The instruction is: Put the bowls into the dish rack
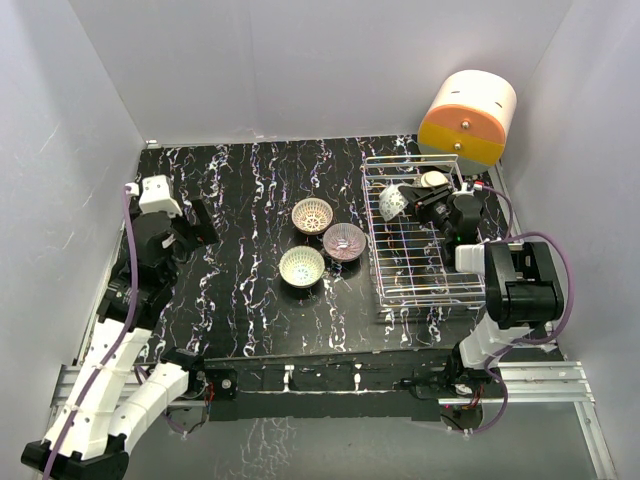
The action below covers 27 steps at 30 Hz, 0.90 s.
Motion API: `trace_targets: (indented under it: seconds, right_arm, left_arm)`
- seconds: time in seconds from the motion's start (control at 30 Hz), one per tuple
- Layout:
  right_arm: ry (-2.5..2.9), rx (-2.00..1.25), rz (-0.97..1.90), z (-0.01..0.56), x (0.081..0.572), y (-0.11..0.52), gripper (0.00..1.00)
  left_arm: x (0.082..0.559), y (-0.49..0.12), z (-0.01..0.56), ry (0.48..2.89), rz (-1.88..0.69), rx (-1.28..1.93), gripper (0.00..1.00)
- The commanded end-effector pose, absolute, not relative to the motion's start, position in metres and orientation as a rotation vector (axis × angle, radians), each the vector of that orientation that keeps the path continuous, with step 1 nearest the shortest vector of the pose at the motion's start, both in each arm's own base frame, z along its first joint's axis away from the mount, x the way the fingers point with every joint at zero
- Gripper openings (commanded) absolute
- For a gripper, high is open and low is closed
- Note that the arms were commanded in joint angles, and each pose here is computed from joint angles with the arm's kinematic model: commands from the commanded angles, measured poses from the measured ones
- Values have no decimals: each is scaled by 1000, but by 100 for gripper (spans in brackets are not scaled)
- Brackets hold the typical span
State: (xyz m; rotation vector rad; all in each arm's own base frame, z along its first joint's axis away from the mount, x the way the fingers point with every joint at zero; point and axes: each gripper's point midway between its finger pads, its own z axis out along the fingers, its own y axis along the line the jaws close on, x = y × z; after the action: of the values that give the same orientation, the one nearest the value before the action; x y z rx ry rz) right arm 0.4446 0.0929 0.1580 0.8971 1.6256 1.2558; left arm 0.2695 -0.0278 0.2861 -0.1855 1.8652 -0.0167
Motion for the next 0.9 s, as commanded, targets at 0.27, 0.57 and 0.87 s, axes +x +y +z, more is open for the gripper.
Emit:
trace_targets:
  seconds: [0.27,0.57,0.87]
  right_arm:
    - [1757,881,992,155,430,76,44]
    - [1830,880,967,141,416,78,47]
    - [1855,869,900,148,404,72,52]
  left_arm:
    - [264,-29,298,1825,-50,-198,97]
    - [260,-29,295,1819,-72,-212,97]
    - [257,-27,298,1806,-72,-216,97]
